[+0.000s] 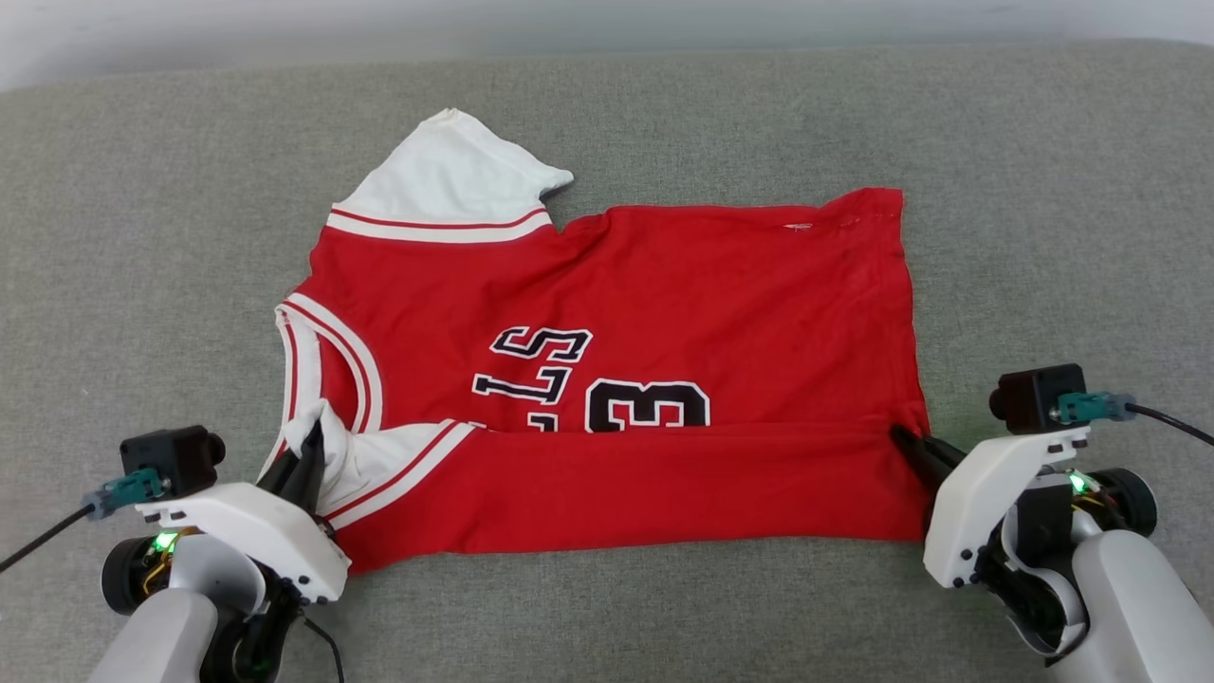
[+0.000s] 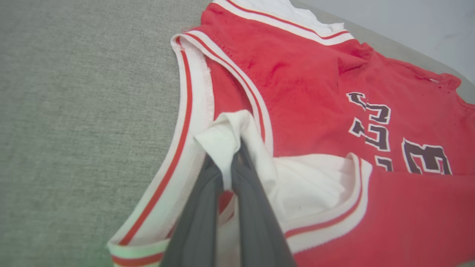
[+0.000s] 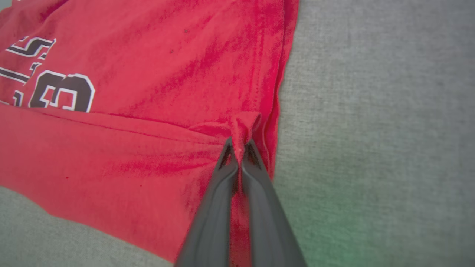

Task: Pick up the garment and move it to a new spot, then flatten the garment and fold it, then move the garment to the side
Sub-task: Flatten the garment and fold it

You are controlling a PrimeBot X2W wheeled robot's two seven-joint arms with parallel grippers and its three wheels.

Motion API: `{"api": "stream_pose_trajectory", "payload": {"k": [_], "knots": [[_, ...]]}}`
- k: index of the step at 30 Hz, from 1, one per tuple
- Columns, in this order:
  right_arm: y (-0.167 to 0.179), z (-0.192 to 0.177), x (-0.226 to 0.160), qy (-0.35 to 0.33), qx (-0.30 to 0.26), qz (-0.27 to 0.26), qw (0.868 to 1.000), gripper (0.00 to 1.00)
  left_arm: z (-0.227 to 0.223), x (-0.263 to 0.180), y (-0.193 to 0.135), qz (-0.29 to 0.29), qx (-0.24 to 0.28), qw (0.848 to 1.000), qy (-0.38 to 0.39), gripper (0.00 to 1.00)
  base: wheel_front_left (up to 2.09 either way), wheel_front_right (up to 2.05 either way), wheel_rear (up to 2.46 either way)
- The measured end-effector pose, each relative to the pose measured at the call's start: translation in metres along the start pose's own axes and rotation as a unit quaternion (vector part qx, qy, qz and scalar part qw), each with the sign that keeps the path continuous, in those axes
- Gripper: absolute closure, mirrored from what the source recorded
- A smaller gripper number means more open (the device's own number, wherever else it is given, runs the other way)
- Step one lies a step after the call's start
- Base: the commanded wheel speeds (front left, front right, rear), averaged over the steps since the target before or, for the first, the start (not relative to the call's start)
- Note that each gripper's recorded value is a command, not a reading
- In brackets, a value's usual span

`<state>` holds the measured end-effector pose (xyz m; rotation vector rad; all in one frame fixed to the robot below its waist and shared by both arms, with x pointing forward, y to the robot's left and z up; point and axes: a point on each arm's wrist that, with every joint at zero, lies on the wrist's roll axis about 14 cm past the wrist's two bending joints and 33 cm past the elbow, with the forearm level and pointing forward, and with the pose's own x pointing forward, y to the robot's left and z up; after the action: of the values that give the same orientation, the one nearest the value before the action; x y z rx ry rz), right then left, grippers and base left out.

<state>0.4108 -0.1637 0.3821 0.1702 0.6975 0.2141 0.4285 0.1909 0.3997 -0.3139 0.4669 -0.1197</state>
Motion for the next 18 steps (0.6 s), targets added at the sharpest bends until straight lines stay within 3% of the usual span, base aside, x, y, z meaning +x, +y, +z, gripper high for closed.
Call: {"api": "stream_pose_trajectory", "payload": {"k": [1, 2, 6, 9, 18], "knots": [[0.000, -0.001, 0.002, -0.001, -0.001, 0.000, 1.000, 0.06, -0.001, 0.002, 0.001, 0.001, -0.002, 1.000, 0.002, 0.54, 0.00, 0.00, 0.00], [0.001, 0.000, 0.003, -0.003, -0.002, 0.003, 1.000, 0.00, 0.000, 0.004, 0.001, 0.000, -0.010, 1.000, 0.000, 0.02, 0.00, 0.00, 0.00], [0.005, 0.007, 0.002, -0.034, -0.010, 0.010, 0.999, 0.00, 0.001, 0.004, 0.003, 0.002, -0.019, 1.000, -0.002, 0.00, 0.00, 0.00, 0.00], [0.008, 0.029, -0.006, -0.094, -0.012, 0.012, 0.995, 0.00, 0.008, 0.000, 0.005, 0.002, -0.021, 1.000, -0.007, 0.00, 0.00, 0.00, 0.00], [0.014, 0.082, -0.054, -0.246, -0.031, -0.003, 0.969, 0.00, 0.040, -0.026, 0.014, 0.004, 0.014, 1.000, -0.001, 0.00, 0.00, 0.00, 0.00]]}}
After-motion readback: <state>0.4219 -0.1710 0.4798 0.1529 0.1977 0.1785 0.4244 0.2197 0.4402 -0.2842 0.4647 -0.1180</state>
